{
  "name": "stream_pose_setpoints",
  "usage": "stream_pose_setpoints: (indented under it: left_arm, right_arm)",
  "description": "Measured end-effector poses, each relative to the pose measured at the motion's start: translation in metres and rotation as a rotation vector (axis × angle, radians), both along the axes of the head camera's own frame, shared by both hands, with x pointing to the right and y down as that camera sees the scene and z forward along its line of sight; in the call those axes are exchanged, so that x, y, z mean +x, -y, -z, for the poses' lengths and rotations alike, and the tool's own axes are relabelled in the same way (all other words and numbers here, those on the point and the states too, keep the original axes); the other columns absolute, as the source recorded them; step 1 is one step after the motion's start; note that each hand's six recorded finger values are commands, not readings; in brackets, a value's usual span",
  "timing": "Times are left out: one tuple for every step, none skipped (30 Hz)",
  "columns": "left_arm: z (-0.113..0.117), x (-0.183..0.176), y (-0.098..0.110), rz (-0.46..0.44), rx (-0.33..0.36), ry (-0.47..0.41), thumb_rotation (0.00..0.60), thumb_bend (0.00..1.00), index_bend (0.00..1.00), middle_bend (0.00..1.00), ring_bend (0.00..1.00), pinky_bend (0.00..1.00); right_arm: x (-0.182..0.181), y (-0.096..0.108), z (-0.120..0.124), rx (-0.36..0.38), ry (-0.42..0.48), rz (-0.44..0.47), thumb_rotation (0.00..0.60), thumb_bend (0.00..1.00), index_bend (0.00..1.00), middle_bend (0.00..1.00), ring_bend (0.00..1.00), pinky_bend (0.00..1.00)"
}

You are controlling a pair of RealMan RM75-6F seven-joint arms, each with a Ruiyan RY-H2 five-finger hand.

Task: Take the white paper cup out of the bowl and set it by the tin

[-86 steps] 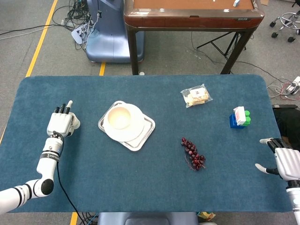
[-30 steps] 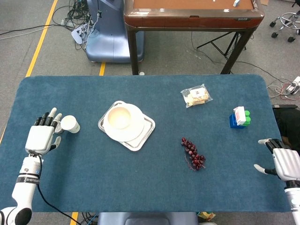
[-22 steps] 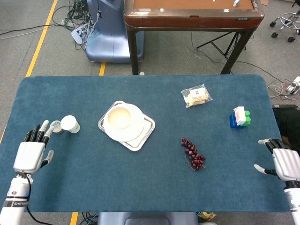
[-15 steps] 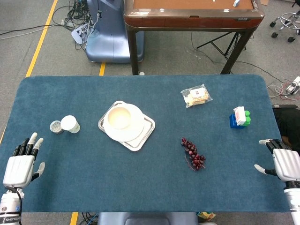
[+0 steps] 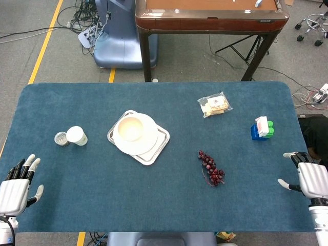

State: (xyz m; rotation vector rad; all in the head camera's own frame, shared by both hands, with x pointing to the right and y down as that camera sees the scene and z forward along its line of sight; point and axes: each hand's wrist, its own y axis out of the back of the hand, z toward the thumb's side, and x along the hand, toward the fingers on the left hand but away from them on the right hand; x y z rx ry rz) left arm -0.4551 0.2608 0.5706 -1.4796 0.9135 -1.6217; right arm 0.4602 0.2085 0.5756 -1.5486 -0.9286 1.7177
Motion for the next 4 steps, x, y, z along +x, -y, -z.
stream_pose_setpoints:
  left_arm:
    - [-0.0006,0.0001,-0.0001,0.001,-0.003,-0.003,0.6,0.36,0.09,0.07,0.01,0.14]
    - [-0.0011,-0.0002,0.0002,0.003,-0.005,-0.005,0.6,0.36,0.09,0.07,0.01,0.14]
    - [-0.0013,-0.0003,0.0006,0.004,-0.005,-0.006,0.6,0.36,0.09,0.07,0.01,0.14]
    - [-0.0014,-0.0005,0.0005,0.005,-0.005,-0.006,0.6,0.36,0.09,0.07,0.01,0.14]
  right_arm:
    - [0.0004,-0.0004,-0.0007,-0.004,-0.001,-0.002,0.6,0.05,0.3,0.3,0.19,0.31]
    - [0.001,-0.0008,-0.0017,-0.008,-0.002,-0.004,0.6,0.05,0.3,0.3,0.19,0.31]
    - [0.0012,-0.001,-0.0022,-0.011,-0.004,-0.004,0.6,0.05,0.3,0.3,0.19,0.31]
    - [0.0011,-0.0012,-0.0024,-0.012,-0.004,-0.003,0.6,0.04,0.3,0.3,0.19,0.31]
